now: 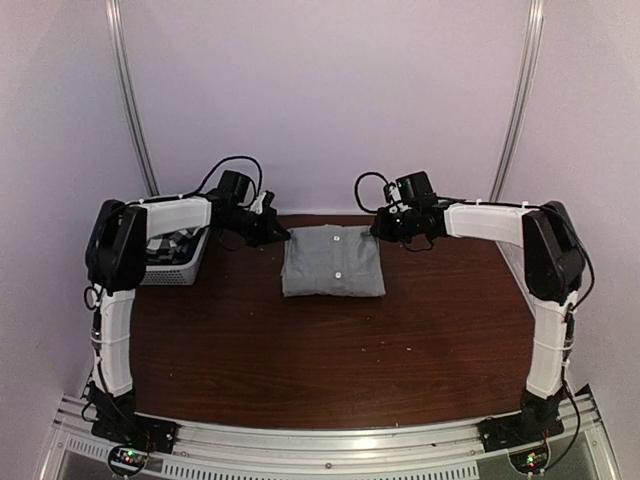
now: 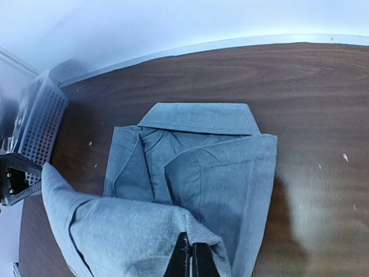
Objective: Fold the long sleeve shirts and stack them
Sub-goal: Fold the 2/3-rectangle-folded shirt at the center of the board.
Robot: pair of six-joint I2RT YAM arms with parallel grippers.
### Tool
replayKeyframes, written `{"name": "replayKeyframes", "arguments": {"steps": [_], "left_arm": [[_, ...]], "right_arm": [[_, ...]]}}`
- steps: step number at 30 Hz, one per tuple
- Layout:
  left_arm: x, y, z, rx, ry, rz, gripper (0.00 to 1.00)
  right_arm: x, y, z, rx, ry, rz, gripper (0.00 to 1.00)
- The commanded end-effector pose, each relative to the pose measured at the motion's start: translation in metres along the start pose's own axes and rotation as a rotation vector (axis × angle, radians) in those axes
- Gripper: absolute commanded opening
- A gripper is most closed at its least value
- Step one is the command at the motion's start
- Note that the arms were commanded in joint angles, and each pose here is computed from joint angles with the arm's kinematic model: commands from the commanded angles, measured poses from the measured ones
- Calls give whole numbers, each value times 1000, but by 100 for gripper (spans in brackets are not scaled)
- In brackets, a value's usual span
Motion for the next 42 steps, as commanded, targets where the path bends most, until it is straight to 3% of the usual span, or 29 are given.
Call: {"name": "replayKeyframes", "arguments": {"steps": [1, 5, 11, 19, 26, 32, 42], "left_arm": [[32, 45, -47, -47, 22, 119, 0], [60, 82, -41, -14, -22, 115, 0], [53, 76, -1, 21, -32, 108, 0], [-5, 7, 101, 11, -21, 55, 0], [-46, -38, 192, 50, -4, 41, 0], [-71, -64, 215, 25, 28, 61, 0], [-103, -77, 196, 6, 95, 130, 0]], "right_arm": [[-46, 79, -8, 64, 34, -6, 0], [-65, 116, -1, 120, 68, 14, 0], [-66, 105, 39, 187, 67, 17, 0], [-43, 18, 128, 246, 24, 18, 0], [0, -74, 172, 165, -20, -31, 0], [24, -123, 177, 63, -14, -74, 0], [34, -156, 159, -6, -24, -67, 0]]}}
Point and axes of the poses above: each gripper's point midway between its finger pads, its own y axis out along the fingers, its own x axis along the line the jaws close on, z = x × y, the point moved 5 cm from there along -y, back along the fingers, and after that the axes turned 2 degrees about y, right-handed, at the moved point
